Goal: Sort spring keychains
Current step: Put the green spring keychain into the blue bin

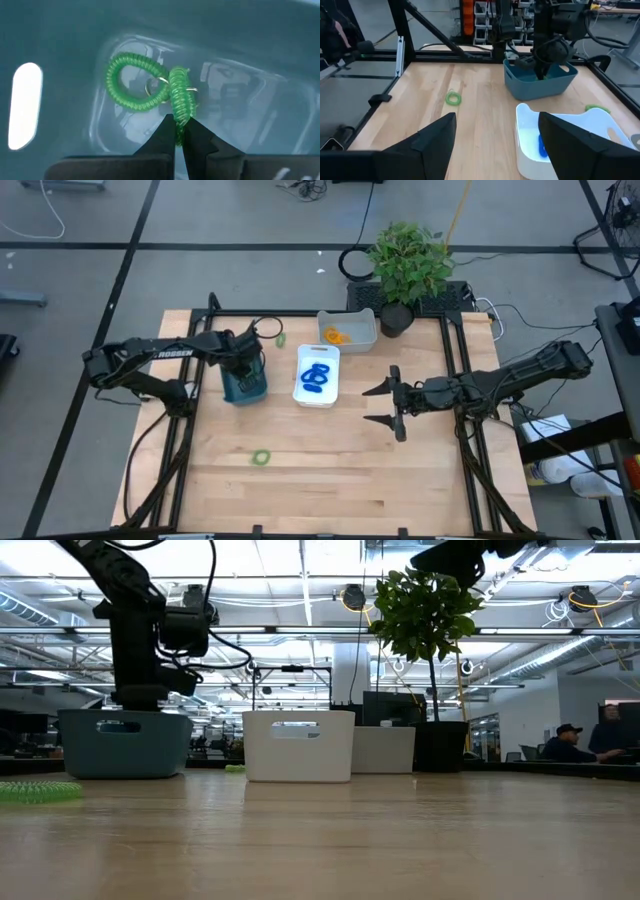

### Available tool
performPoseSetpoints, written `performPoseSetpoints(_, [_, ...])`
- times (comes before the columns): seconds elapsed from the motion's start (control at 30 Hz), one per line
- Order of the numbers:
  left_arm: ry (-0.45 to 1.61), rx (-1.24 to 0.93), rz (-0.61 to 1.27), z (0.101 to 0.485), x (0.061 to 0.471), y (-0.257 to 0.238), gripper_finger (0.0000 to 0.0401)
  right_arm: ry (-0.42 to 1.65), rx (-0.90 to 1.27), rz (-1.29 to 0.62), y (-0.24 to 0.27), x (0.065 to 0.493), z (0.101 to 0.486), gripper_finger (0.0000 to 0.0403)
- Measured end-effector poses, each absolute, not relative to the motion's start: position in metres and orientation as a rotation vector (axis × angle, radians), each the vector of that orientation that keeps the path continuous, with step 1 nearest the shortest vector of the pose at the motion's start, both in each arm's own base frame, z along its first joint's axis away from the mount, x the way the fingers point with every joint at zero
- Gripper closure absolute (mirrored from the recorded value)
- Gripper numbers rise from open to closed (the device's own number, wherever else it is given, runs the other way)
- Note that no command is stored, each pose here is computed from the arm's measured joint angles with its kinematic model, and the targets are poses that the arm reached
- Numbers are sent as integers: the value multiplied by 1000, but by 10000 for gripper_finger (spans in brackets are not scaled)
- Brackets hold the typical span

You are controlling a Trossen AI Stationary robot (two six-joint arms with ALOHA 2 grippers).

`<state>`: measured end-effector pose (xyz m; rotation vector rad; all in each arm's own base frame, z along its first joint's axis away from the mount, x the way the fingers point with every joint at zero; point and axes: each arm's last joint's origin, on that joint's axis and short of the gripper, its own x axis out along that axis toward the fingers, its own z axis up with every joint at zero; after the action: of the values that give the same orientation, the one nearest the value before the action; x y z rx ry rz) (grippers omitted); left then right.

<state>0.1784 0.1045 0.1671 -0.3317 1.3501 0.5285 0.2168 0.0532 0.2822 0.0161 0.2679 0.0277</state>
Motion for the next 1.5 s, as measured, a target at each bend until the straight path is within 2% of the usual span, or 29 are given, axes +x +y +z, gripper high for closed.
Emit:
performPoseSetpoints(0.17, [1326, -334, 537, 166, 180, 105, 378, 282, 12, 27, 53, 216, 276, 135])
performPoseSetpoints(0.53, [1291, -339, 549, 169, 181, 105, 189, 249, 22, 29, 53, 217, 279, 135])
performPoseSetpoints(0.67, [1287, -355, 556, 184, 180, 104, 139, 249, 21, 29, 53, 217, 279, 135])
performPoseSetpoints(0.77, [1271, -375, 565, 201, 180, 103, 116, 249, 22, 30, 53, 217, 279, 135])
performPoseSetpoints(0.93, [1236, -383, 489, 237, 184, 89, 102, 249, 33, 56, 54, 217, 279, 135])
performPoseSetpoints(1.17, [1175, -320, 363, 283, 193, 52, 110, 249, 37, 80, 55, 217, 279, 135])
performPoseSetpoints(1.5, [1102, -306, 158, 317, 204, -20, 125, 170, 55, 84, 55, 218, 287, 135])
